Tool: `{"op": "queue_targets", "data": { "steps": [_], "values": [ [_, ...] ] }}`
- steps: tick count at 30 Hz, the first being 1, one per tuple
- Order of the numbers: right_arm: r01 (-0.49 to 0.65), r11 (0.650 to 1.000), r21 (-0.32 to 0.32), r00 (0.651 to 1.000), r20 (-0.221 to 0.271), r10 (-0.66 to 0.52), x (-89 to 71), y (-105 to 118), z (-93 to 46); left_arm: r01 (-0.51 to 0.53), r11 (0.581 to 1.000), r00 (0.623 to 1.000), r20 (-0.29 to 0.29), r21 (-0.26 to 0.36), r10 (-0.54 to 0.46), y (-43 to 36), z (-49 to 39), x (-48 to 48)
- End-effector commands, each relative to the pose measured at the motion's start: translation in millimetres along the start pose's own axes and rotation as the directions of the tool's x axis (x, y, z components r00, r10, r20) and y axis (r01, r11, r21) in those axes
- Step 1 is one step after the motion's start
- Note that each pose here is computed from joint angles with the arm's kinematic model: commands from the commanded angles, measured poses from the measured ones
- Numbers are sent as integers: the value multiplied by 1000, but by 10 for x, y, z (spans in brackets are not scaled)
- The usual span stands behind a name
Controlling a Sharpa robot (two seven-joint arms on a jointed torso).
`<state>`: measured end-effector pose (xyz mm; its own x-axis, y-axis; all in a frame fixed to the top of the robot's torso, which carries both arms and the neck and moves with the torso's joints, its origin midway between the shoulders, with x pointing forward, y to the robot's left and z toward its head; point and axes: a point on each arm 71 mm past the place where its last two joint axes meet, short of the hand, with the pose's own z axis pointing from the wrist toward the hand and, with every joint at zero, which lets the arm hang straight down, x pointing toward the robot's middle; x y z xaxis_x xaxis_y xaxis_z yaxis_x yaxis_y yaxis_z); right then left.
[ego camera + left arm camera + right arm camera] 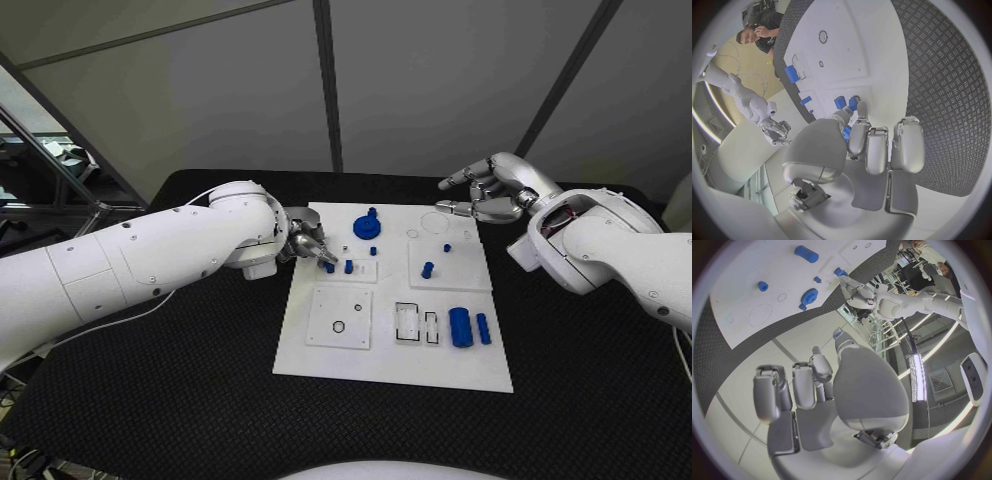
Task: Assemble the parts on the task board
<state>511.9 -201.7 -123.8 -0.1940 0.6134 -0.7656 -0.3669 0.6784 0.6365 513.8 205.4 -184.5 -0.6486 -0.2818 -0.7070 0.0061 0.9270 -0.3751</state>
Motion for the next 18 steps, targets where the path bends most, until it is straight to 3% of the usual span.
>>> {"op": "queue_targets", "data": {
  "steps": [1,18],
  "values": [
    [1,1000,-13,1000,-5,-1,-4,16,4,-36,999,999,-28,0,36,-7,-1,39],
    [0,1000,-14,1000,-6,0,0,17,7,-69,998,998,13,9,69,-33,6,14]
  ]
}}
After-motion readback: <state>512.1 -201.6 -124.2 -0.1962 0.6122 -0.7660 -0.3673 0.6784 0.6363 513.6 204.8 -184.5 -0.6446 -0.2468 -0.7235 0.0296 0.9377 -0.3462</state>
